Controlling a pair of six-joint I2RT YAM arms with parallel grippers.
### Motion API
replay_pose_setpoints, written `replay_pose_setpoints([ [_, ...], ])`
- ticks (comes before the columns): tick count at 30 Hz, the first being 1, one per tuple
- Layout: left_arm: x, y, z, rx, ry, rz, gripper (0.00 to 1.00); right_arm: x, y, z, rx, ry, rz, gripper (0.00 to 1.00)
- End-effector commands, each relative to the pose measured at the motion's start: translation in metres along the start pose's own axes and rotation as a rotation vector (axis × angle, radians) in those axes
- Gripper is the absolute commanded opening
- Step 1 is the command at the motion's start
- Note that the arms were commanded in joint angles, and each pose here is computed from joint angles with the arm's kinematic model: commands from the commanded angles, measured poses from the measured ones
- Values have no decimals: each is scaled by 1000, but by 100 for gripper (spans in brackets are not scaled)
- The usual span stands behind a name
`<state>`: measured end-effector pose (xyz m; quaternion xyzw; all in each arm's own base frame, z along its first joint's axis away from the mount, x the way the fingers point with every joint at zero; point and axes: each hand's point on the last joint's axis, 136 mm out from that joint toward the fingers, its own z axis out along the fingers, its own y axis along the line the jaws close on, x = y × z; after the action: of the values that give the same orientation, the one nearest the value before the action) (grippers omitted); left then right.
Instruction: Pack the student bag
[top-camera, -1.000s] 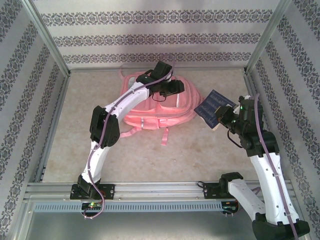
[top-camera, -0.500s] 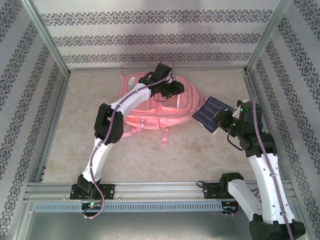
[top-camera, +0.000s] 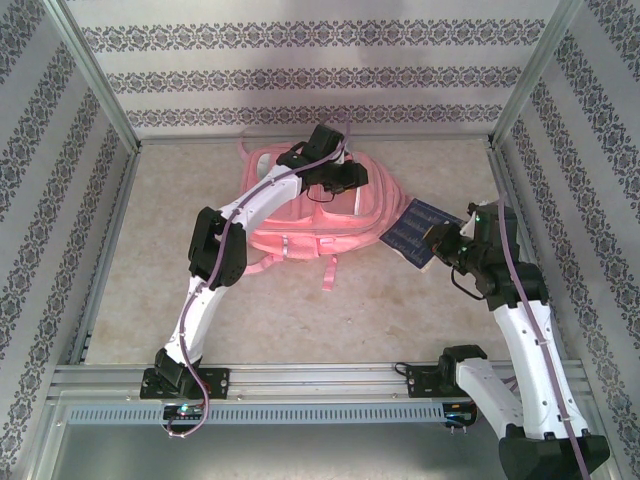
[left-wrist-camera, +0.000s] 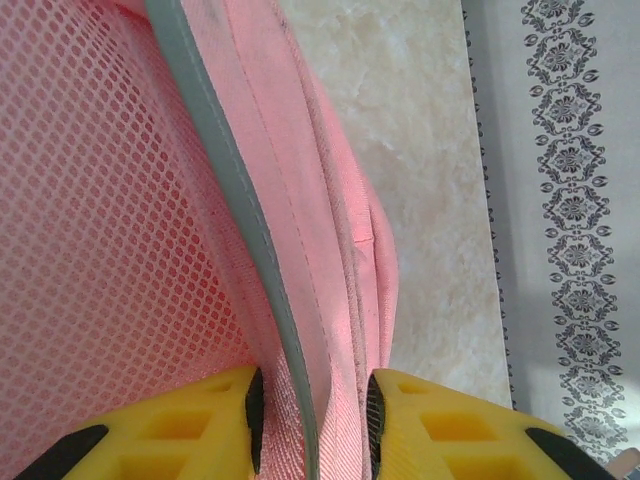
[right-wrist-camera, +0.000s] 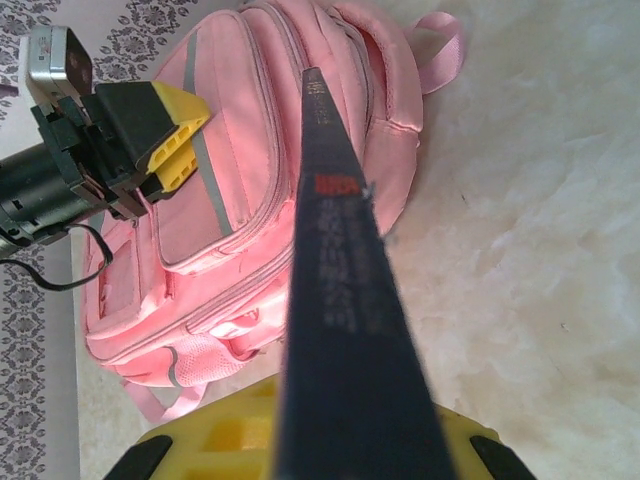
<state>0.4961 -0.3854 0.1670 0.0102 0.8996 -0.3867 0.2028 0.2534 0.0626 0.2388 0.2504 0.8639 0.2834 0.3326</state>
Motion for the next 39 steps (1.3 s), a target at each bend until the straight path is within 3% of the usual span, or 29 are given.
replay_pose_setpoints([
  [1, -8, -23, -18, 31, -25, 83, 34, -8, 8, 1, -46, -24, -7, 0],
  [13, -2, -32, -13, 63, -4, 102, 40, -7, 8, 6, -51, -5, -5, 0],
  [18, 10, -26, 6, 70, 35, 75, 39, -4, 6, 9, -51, 6, 6, 0],
  [20, 16, -13, 18, 46, 61, 62, 31, -3, 5, 10, -48, 13, 9, 0],
  [24, 24, 6, 29, -16, 87, 55, 4, 0, 4, 9, -49, 22, 10, 0],
  [26, 25, 8, 27, -35, 94, 65, 0, 1, 4, 7, -50, 19, 10, 0],
  [32, 2, -31, -15, 53, 31, 93, 0, -12, 10, -12, -31, -43, -46, 0],
  [39, -40, -64, -122, 170, -119, 52, 0, -40, 8, -45, 91, -175, -131, 0],
])
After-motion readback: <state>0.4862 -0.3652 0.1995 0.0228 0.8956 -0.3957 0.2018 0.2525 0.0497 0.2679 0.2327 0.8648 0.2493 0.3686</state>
